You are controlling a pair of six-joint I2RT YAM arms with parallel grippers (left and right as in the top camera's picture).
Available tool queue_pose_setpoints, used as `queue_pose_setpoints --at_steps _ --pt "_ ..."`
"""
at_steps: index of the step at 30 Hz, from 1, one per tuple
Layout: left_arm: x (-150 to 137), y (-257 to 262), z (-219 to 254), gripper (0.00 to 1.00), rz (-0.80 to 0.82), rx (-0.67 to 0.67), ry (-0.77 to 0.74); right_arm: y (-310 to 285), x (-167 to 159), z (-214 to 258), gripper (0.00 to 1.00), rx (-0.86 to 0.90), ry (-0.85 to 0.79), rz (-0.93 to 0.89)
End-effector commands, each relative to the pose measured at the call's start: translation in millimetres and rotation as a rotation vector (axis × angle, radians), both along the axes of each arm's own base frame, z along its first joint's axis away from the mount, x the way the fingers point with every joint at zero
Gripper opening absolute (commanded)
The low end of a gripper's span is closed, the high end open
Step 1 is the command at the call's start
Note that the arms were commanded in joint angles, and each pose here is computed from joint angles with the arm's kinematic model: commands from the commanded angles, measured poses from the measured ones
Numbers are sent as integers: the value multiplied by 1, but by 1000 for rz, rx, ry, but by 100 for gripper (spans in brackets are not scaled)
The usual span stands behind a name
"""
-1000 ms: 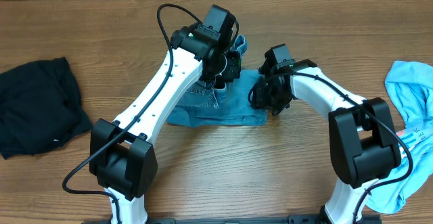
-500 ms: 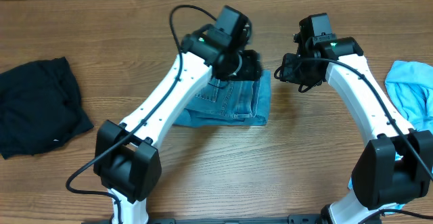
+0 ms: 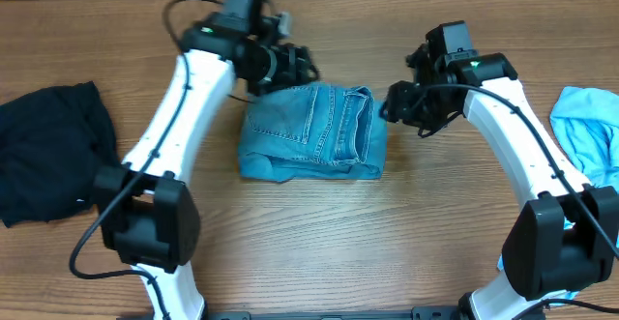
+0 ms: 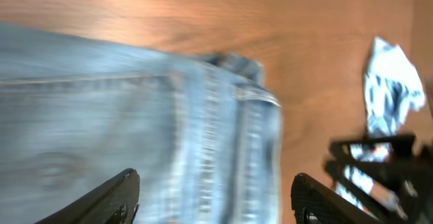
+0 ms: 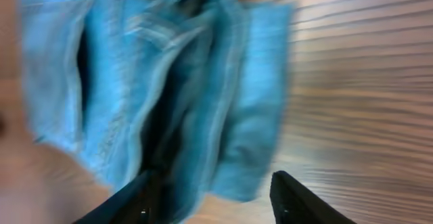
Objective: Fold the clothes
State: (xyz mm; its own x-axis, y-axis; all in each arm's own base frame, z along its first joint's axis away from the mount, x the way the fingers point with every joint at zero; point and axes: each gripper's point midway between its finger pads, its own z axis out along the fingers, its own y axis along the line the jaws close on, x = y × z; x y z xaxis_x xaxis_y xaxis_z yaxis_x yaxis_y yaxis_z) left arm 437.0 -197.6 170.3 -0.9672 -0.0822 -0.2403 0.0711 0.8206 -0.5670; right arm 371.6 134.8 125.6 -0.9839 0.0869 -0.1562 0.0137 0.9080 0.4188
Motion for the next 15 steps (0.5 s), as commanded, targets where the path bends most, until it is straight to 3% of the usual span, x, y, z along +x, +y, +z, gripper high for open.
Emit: queue_pose_setpoints --at_steps 1,4,11,12,13,14,15 --pt "8 65 -6 79 119 160 3 43 -13 16 58 144 8 107" --pt "1 103 -18 82 195 274 60 55 -18 3 60 118 25 130" --pt "-8 111 -22 84 174 312 90 59 -30 -61 59 61 133 96" --pt "-9 111 -22 84 173 312 91 61 -31 -66 54 60 144 101" --pt "-9 111 -22 84 174 312 92 65 -30 -65 37 78 144 109" --pt "-10 111 -22 84 173 314 95 72 -32 -59 10 124 131 156" --pt "-11 111 -23 84 169 315 97 78 -33 -50 5 161 114 198"
